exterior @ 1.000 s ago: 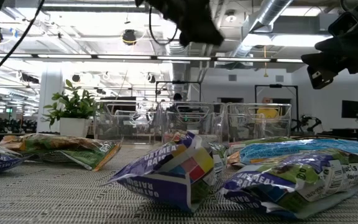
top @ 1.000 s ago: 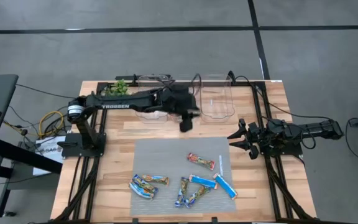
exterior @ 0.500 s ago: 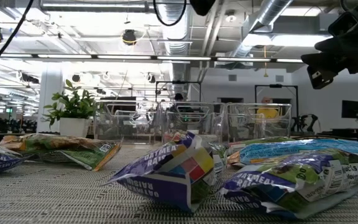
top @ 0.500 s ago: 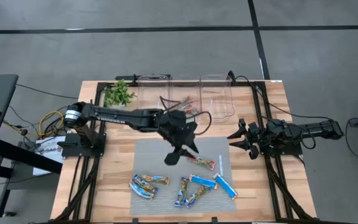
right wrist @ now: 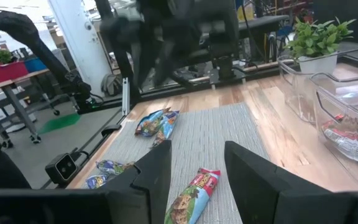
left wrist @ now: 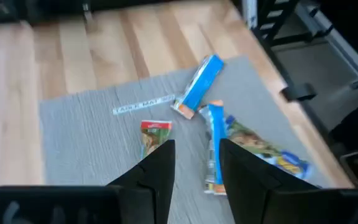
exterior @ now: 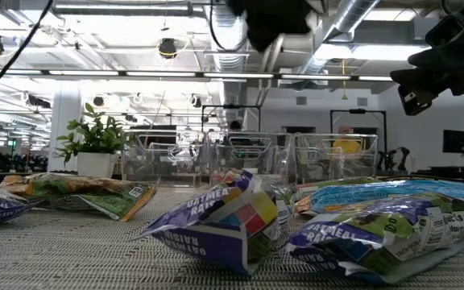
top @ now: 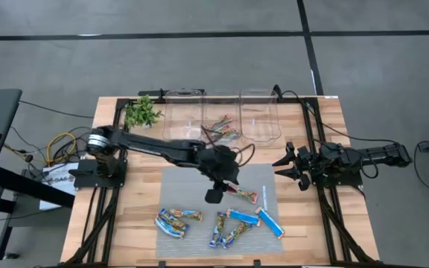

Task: Pick and place Granola Bars by type
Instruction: Put the red granola bar into the middle transparent bin

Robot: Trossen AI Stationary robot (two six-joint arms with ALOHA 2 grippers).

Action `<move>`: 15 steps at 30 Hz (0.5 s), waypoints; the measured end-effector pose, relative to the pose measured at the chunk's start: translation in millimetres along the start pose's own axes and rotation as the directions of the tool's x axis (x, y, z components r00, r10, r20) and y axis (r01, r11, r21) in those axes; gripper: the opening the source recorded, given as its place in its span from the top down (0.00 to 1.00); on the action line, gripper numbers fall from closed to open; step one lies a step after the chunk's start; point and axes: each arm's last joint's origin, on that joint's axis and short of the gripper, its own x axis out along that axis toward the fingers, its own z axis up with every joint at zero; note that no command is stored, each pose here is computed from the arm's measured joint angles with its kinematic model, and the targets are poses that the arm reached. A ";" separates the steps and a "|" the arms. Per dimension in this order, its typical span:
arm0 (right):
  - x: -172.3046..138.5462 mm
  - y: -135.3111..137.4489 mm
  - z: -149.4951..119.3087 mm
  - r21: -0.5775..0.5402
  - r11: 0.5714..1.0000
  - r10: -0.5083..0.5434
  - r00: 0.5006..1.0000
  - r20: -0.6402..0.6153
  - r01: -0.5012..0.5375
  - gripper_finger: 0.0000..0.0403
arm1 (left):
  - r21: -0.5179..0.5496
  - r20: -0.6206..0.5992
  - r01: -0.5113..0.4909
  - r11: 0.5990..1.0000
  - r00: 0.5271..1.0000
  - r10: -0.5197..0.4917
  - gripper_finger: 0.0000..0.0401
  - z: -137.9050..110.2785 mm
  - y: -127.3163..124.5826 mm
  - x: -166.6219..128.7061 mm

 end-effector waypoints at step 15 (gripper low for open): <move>0.0 0.0 0.0 0.000 1.000 0.000 1.000 0.000 0.000 0.65 | 0.024 -0.194 -0.220 0.975 0.956 0.221 0.71 -46.5 21.4 71.6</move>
